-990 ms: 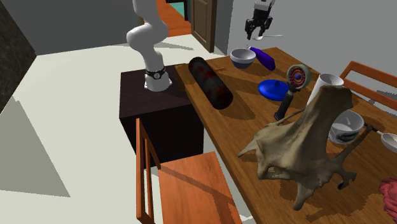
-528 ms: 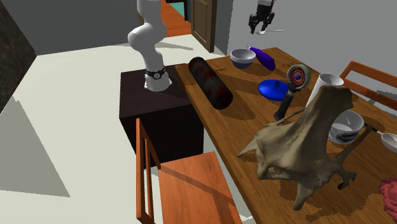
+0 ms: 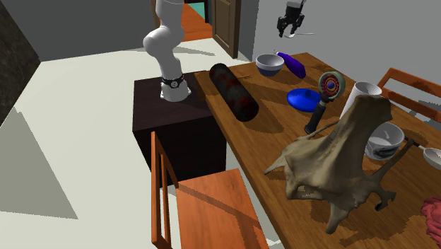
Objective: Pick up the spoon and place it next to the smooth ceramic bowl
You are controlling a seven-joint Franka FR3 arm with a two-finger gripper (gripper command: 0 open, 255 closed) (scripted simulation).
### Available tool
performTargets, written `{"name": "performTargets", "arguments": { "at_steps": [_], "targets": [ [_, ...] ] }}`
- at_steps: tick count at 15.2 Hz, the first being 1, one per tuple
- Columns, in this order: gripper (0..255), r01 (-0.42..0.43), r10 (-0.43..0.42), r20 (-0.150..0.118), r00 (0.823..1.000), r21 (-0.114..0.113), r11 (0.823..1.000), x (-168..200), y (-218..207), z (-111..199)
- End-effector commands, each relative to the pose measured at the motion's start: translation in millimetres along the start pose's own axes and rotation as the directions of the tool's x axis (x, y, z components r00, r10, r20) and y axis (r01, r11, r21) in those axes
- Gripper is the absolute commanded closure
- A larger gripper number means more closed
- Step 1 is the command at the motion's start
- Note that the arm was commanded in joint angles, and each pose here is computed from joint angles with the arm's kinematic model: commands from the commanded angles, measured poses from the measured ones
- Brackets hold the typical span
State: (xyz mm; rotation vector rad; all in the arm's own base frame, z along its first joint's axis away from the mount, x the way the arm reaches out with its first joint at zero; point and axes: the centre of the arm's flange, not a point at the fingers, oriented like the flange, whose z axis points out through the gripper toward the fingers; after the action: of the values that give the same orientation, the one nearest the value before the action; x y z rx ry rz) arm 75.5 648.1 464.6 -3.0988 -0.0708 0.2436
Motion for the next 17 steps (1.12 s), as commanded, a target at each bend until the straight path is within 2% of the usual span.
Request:
{"name": "performTargets", "arguments": {
  "at_steps": [1, 17],
  "targets": [
    [255, 0.0, 0.0, 0.0, 1.0, 0.0, 1.0, 1, 1, 11],
    [255, 0.0, 0.0, 0.0, 1.0, 0.0, 1.0, 14, 4, 94]
  ]
}}
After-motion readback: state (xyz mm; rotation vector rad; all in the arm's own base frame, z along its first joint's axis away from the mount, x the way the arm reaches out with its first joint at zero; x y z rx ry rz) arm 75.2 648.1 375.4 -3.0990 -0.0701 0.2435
